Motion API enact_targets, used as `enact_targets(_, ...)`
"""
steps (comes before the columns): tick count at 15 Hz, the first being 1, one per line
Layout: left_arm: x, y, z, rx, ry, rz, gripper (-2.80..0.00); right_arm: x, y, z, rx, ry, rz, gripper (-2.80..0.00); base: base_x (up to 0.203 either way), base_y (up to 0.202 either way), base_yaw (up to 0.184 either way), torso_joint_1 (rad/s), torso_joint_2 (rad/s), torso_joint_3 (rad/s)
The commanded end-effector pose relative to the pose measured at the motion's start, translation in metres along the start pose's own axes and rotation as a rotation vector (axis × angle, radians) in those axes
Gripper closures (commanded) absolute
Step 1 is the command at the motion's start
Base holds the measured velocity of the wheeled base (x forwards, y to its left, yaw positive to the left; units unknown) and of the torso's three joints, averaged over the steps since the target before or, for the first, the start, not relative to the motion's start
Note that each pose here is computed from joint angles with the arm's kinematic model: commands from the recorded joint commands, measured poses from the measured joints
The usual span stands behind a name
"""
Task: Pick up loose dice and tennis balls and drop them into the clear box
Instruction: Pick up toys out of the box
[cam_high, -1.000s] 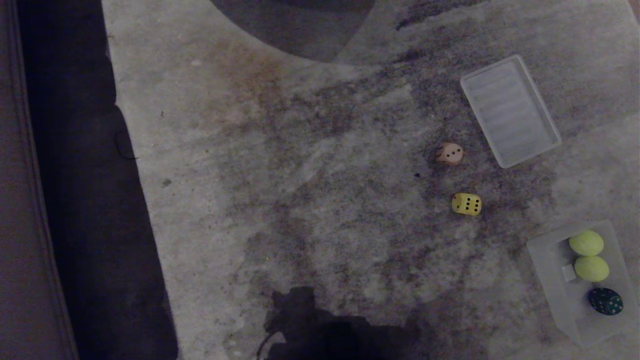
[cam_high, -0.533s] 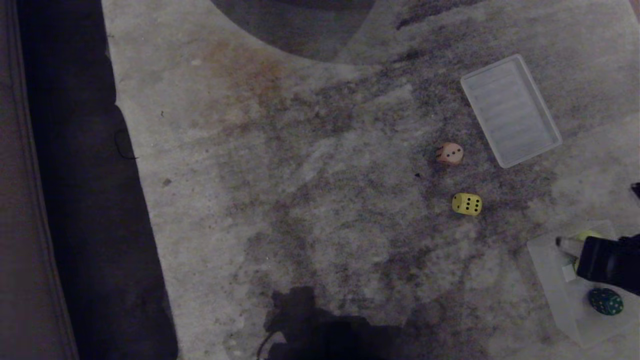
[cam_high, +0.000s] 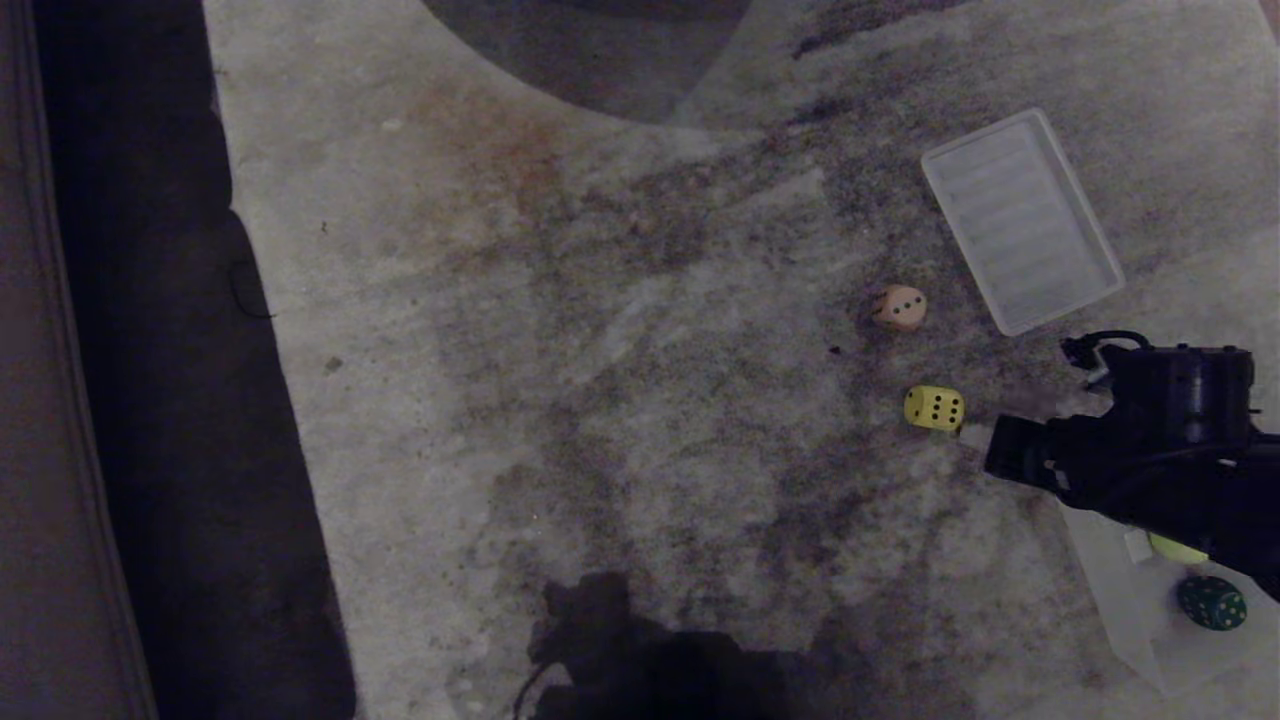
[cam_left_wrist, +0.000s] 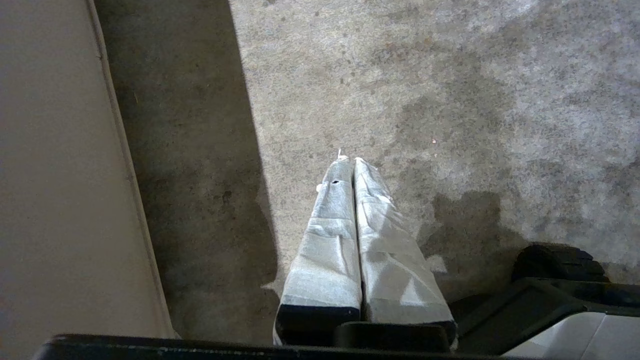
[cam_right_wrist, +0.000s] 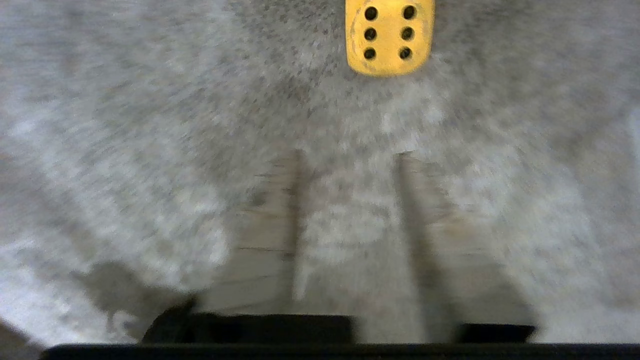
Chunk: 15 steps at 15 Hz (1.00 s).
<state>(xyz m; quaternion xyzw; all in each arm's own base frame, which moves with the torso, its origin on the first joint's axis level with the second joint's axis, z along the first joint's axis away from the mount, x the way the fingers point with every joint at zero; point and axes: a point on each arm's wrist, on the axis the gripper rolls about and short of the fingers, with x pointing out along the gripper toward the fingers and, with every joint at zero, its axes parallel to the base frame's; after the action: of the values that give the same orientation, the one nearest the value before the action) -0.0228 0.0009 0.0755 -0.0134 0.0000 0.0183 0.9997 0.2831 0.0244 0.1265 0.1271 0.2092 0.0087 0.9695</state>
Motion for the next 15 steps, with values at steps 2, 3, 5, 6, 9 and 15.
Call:
enact_targets(2, 0.0, 0.0, 0.0, -0.001, 0.001, 0.0, 0.0, 0.04, -0.007, -0.013, -0.005, 0.045, -0.064, -2.8, 0.0, 0.0, 0.0, 0.0, 0.0, 0.0)
enact_targets(3, 0.0, 0.0, 0.0, -0.001, 0.001, 0.0, 0.0, 0.044, -0.008, -0.016, -0.017, 0.056, -0.07, -2.8, 0.0, 0.0, 0.0, 0.0, 0.0, 0.0)
enact_targets(5, 0.0, 0.0, 0.0, -0.001, 0.001, 0.002, 0.0, 0.05, -0.01, -0.017, -0.028, 0.056, -0.096, -2.8, 0.0, 0.0, 0.0, 0.0, 0.0, 0.0)
enact_targets(6, 0.0, 0.0, 0.0, -0.001, 0.001, 0.001, 0.0, 0.056, -0.012, -0.019, -0.029, 0.055, -0.132, -2.8, 0.0, 0.0, 0.0, 0.0, 0.0, 0.0)
enact_targets(9, 0.0, 0.0, 0.0, -0.001, 0.001, 0.0, 0.0, 0.068, -0.016, -0.022, -0.02, 0.063, -0.163, -2.8, 0.0, 0.0, 0.0, 0.0, 0.0, 0.0)
enact_targets(15, 0.0, 0.0, 0.0, -0.001, 0.001, 0.0, 0.0, 0.096, -0.019, -0.017, 0.029, 0.024, -0.167, -2.8, 0.0, 0.0, 0.0, 0.0, 0.0, 0.0)
